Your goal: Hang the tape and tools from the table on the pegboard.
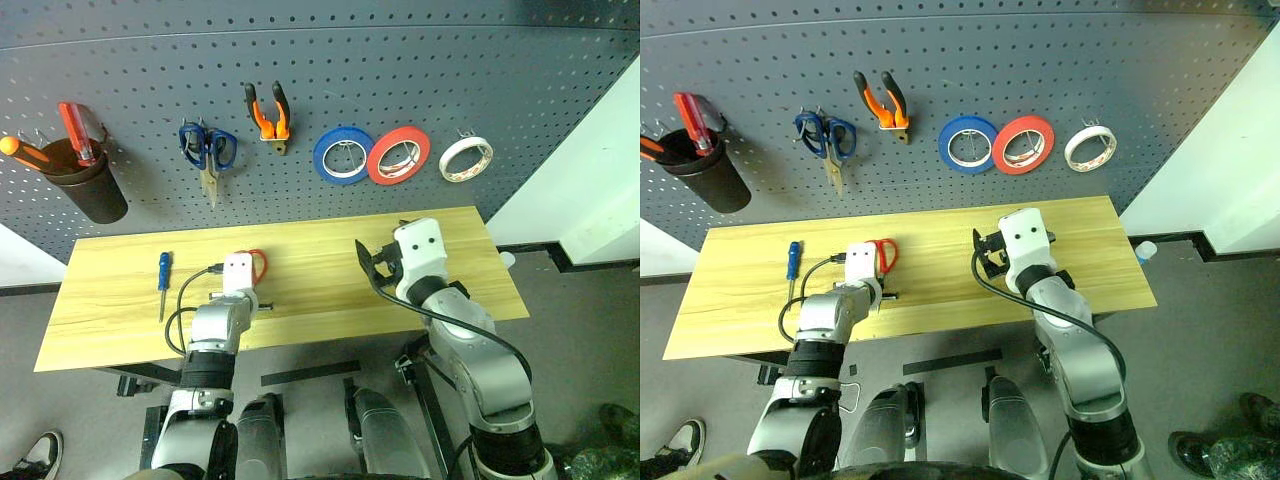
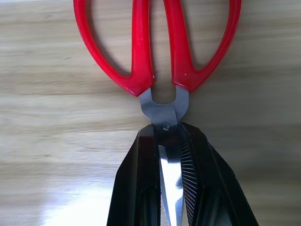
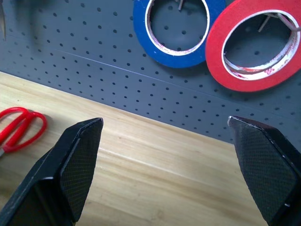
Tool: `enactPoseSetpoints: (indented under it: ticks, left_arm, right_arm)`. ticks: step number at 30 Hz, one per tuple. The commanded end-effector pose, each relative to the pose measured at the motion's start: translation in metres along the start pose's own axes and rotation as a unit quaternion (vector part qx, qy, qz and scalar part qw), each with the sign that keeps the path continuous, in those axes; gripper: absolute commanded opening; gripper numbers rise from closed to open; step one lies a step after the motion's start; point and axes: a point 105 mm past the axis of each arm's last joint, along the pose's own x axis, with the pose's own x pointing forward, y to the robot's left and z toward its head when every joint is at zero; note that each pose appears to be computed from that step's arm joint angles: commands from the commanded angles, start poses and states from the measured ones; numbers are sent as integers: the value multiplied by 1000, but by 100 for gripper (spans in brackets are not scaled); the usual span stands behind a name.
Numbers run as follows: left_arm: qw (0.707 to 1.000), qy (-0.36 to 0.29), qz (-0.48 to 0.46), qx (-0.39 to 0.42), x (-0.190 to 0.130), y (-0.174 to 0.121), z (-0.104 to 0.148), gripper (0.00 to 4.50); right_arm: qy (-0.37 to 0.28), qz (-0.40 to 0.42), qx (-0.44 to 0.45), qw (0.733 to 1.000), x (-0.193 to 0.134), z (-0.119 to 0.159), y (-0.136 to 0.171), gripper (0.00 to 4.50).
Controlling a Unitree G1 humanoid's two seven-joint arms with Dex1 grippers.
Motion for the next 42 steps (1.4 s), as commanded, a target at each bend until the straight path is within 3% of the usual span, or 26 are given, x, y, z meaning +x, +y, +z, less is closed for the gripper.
enactPoseSetpoints:
  ticks: [1,7,11,20,28,32,38,42]
  left_arm:
    - [998,-56,-16,27,-11,-10,18,24]
    - [982,-164,-45,86,-30,-26,44,24]
    - [946,-267,-51,176,-48,-38,65,24]
    - [871,-387,-24,302,-64,-45,64,24]
    - [812,-500,57,294,-90,-27,91,24]
    - [787,-544,99,275,-103,-15,106,24]
    - [748,-604,133,241,-128,-7,129,24]
    - [733,-621,153,232,-135,-1,137,24]
  right_arm:
    - [-31,-5,-7,999,2,13,-3,450]
    - [-36,-12,-9,999,4,14,-6,450]
    - [-41,-19,-12,999,6,15,-9,450]
    - [-62,-27,-21,997,14,23,-18,450]
    - [-138,22,27,990,5,43,-21,450]
    - [-102,129,24,986,-9,24,0,450]
    - [-55,195,11,979,-23,-1,9,450]
    - [-81,225,28,971,-30,10,13,450]
